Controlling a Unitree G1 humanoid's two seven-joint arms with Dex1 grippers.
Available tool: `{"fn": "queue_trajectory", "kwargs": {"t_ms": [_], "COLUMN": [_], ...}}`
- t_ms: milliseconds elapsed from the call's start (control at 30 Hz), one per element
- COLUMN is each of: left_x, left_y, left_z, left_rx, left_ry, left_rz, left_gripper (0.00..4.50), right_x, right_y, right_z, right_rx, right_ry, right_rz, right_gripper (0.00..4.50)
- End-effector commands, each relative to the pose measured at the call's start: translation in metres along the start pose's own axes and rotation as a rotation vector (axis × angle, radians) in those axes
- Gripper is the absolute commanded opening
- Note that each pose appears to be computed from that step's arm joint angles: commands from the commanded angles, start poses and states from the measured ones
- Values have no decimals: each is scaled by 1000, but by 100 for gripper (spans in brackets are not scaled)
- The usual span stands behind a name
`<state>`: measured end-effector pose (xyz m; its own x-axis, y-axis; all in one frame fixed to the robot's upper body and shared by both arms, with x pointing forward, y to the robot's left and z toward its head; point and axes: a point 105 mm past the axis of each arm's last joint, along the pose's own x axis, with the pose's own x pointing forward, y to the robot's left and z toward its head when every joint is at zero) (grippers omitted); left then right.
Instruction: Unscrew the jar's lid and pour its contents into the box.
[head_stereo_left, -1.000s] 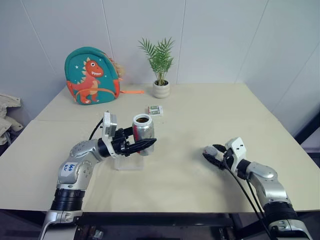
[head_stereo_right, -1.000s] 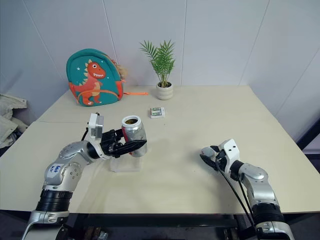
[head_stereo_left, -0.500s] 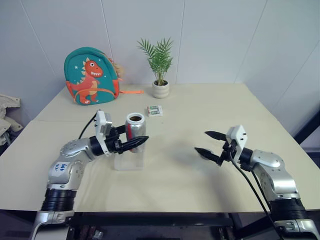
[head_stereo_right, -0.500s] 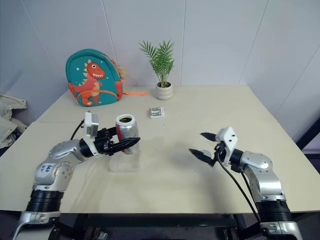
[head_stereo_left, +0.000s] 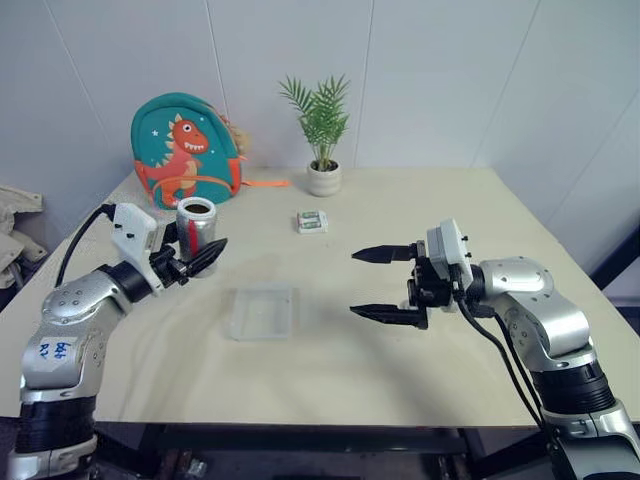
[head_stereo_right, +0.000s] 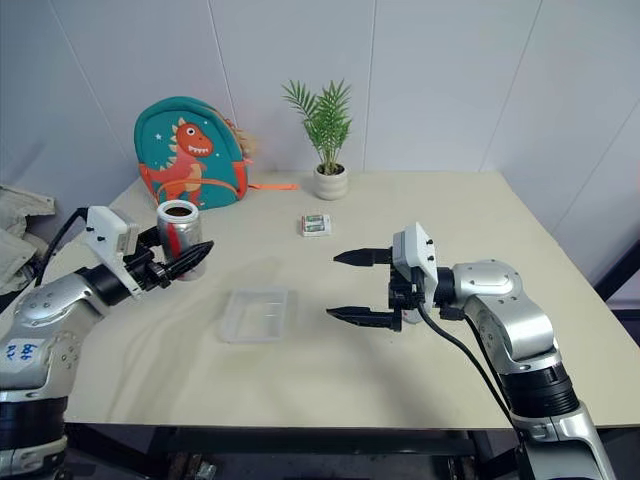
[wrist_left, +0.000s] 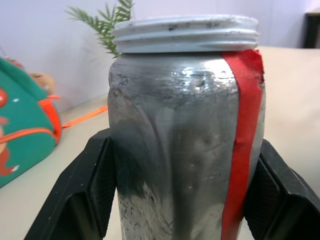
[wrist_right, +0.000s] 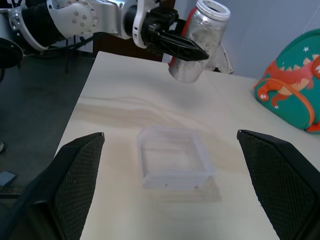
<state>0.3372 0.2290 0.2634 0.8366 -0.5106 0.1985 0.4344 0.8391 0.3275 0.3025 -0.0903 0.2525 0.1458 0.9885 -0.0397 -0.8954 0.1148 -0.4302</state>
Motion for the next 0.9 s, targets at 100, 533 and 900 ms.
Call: {"fn": "queue_trajectory", "kwargs": {"t_ms": [100, 533, 900], "left_x": [-8, 14, 42], "left_y": [1, -5, -20], "left_z": [3, -4, 1], "left_rx": [243, 1073, 2121], "left_ry": [39, 92, 20], "left_rz": [28, -11, -227], "left_gripper": [292, 292, 292], "right_x": [-3, 0, 9], "right_y": [2, 0, 1], "right_z": [2, -14, -18], "right_rx": [-1, 43, 81], "right_ry": [-5, -15, -72], "right_rz": [-8, -61, -106], "right_gripper": [448, 448, 448]}}
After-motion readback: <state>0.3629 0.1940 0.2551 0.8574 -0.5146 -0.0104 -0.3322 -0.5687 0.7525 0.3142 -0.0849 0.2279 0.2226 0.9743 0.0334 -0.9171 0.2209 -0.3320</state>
